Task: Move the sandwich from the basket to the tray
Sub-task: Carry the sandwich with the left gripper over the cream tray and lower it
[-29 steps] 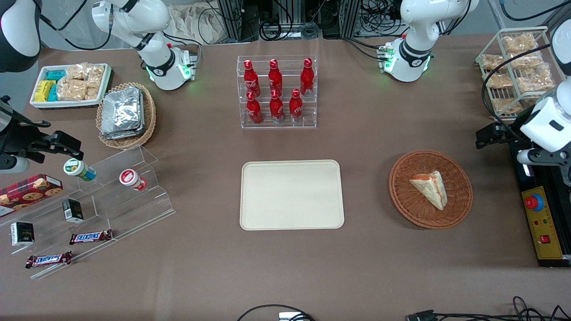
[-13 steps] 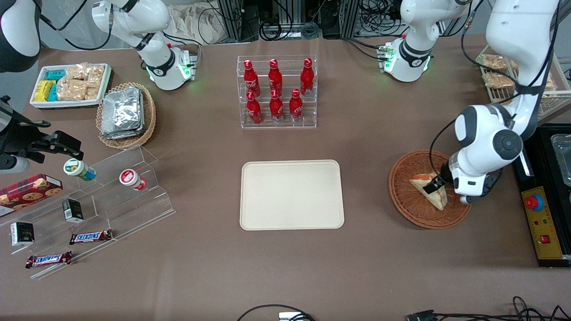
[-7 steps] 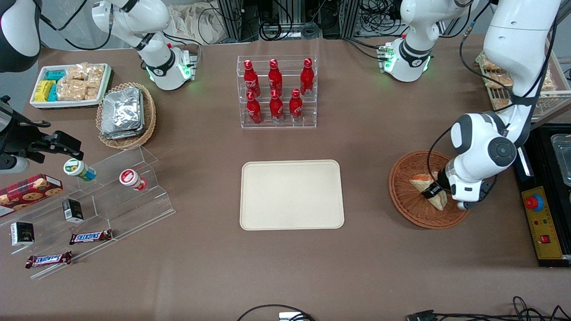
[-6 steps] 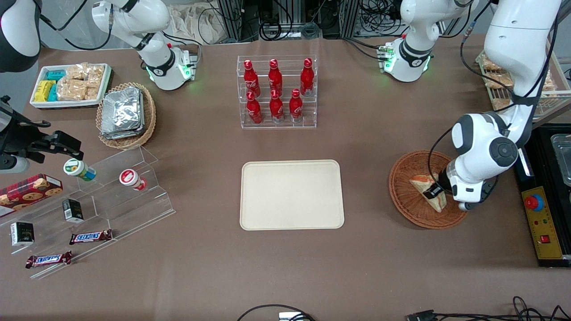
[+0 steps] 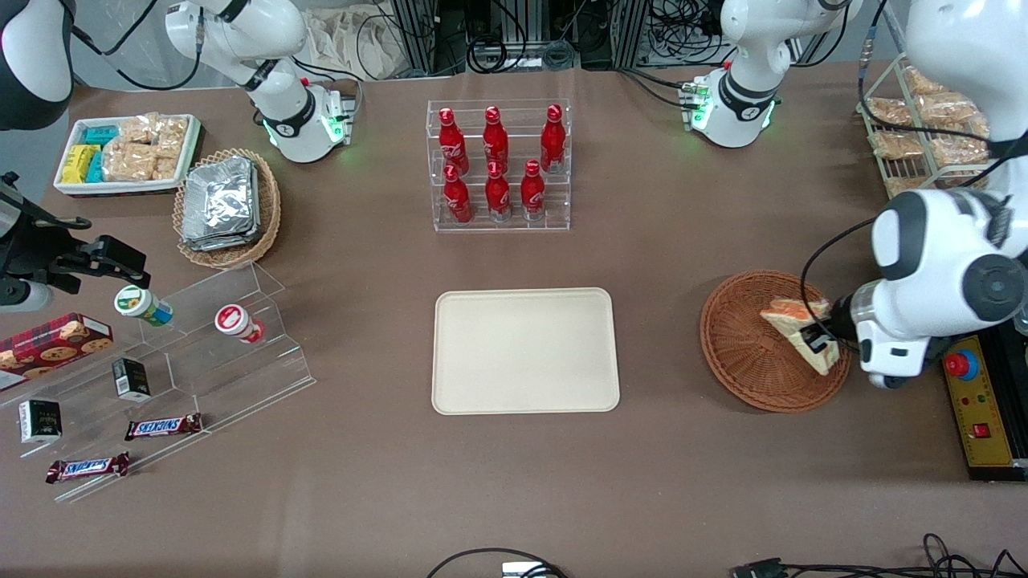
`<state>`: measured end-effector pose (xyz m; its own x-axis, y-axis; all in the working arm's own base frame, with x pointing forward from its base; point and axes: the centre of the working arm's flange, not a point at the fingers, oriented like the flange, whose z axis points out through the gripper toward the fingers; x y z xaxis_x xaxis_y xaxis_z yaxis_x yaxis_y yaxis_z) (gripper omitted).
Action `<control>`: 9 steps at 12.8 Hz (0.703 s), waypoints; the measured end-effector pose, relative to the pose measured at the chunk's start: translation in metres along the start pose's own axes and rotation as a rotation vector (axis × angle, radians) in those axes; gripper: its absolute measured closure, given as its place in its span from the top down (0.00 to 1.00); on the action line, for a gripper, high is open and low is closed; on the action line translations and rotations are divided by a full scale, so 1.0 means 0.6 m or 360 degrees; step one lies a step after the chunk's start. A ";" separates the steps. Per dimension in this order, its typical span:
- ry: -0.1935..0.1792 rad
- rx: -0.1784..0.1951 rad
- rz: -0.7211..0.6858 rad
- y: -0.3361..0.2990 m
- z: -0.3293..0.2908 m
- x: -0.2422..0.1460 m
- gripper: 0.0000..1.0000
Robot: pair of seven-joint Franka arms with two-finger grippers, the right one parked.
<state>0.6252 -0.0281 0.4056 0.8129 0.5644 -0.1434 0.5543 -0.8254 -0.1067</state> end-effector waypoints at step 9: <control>0.0066 0.0042 0.0927 0.398 0.054 -0.279 0.19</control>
<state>0.6155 -0.3197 0.3724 0.9889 0.0163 -0.1475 0.0095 -0.9989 -0.0465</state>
